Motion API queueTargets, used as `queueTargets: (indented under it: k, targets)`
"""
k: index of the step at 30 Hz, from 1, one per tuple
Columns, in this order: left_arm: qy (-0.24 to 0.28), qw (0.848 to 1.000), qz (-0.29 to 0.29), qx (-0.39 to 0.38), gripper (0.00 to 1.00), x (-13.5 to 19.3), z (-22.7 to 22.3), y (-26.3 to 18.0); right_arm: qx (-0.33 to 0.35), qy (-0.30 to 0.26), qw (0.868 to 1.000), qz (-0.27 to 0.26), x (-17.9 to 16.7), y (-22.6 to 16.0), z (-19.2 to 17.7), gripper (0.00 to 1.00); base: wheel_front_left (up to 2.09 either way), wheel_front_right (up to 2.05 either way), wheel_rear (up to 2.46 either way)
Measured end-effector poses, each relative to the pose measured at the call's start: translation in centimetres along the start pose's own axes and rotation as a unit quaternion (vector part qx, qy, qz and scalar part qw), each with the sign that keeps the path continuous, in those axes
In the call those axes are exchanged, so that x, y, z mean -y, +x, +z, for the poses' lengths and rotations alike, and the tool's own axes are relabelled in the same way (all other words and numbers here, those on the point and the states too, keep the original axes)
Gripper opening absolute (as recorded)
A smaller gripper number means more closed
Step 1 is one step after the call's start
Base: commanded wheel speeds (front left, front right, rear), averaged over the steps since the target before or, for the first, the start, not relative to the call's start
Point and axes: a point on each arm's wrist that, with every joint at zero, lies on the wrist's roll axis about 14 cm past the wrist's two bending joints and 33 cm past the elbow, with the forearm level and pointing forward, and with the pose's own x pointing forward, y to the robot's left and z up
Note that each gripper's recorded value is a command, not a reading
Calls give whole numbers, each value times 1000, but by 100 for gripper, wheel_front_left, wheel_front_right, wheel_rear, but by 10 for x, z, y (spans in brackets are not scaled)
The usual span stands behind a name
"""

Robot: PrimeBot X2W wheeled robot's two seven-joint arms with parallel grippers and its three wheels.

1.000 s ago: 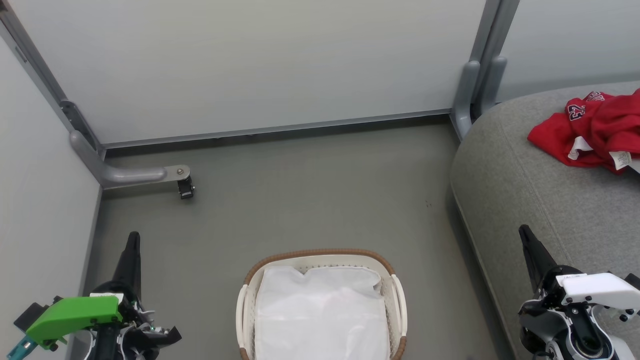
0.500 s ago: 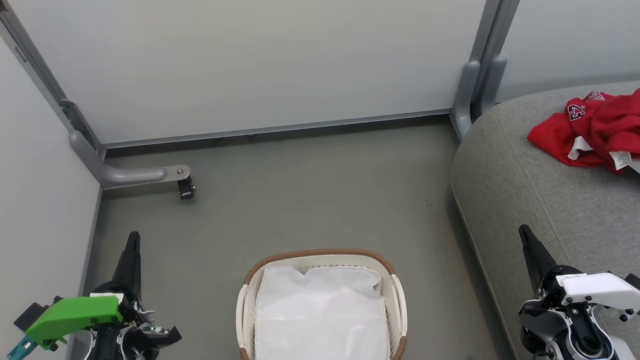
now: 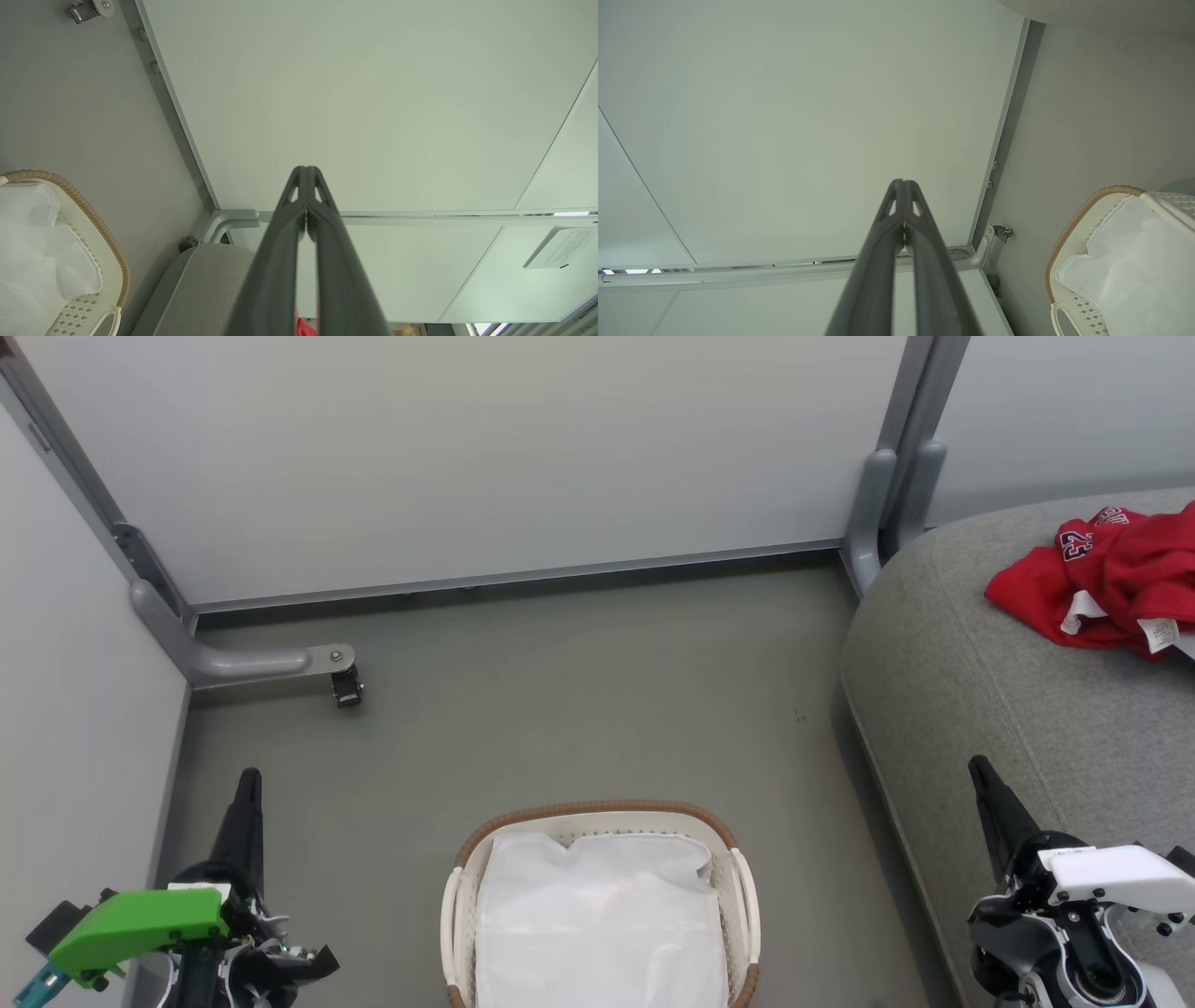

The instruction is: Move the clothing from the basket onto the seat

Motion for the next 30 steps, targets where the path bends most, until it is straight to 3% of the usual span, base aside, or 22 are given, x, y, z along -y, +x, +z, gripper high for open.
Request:
queueTargets:
  k: [30]
  targets:
    - [0,1000,0,0,0,0,0,0,0,0,1000,0,0,0,0,0,0,0,0]
